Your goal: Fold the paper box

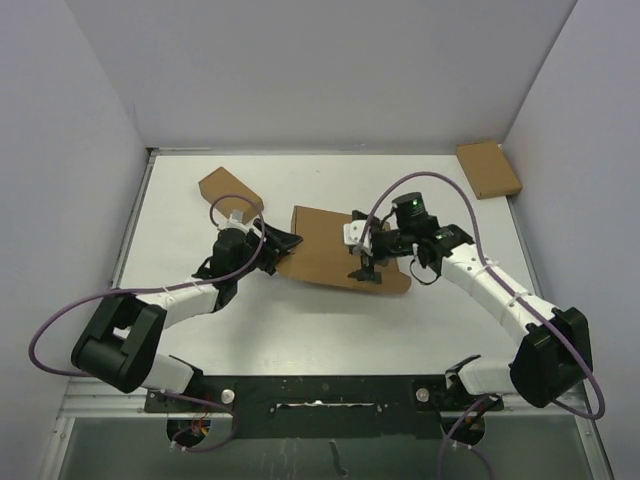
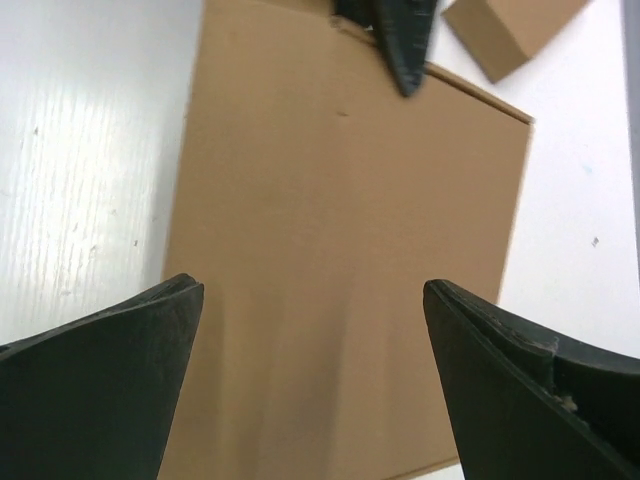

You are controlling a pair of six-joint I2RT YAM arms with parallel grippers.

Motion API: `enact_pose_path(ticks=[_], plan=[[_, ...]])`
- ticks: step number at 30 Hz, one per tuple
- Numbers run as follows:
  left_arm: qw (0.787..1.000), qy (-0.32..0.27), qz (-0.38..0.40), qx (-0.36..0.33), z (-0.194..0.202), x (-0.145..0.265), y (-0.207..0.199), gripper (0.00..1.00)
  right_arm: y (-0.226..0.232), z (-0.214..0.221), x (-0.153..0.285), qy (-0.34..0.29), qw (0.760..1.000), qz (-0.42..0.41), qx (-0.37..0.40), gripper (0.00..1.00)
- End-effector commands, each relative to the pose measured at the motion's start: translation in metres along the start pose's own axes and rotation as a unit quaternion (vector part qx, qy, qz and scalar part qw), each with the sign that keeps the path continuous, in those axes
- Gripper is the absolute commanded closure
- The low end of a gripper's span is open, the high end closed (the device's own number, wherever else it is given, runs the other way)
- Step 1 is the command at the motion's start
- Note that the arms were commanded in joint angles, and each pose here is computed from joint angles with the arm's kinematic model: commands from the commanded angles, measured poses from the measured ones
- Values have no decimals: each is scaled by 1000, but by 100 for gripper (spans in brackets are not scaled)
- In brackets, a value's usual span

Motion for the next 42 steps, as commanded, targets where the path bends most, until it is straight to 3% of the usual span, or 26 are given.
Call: enact_pose_path(ticks=[1,16,26,42], plan=[[999,-28,36,19,-7,7,-41,56,8,-6,-20,44,995,-15,92,2],[994,-61,4,87,-12,8,-45,57,17,1,-68,167,975,69,133,2],[992,-63,3,109,-10,8,-47,57,19,6,-81,207,953,115,187,0],[992,-62,12,109,-10,9,-49,52,23,1,-80,188,958,117,182,40]])
Point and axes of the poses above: each gripper's point midway between its finger pads, its own x axis back along the fingers, its own y axis along the line the jaws close on, z = x × y, the point moved 8 cm from there along x, back along the fingers, and after that the axes turned 10 degrees about x, right-handed, at the moved point
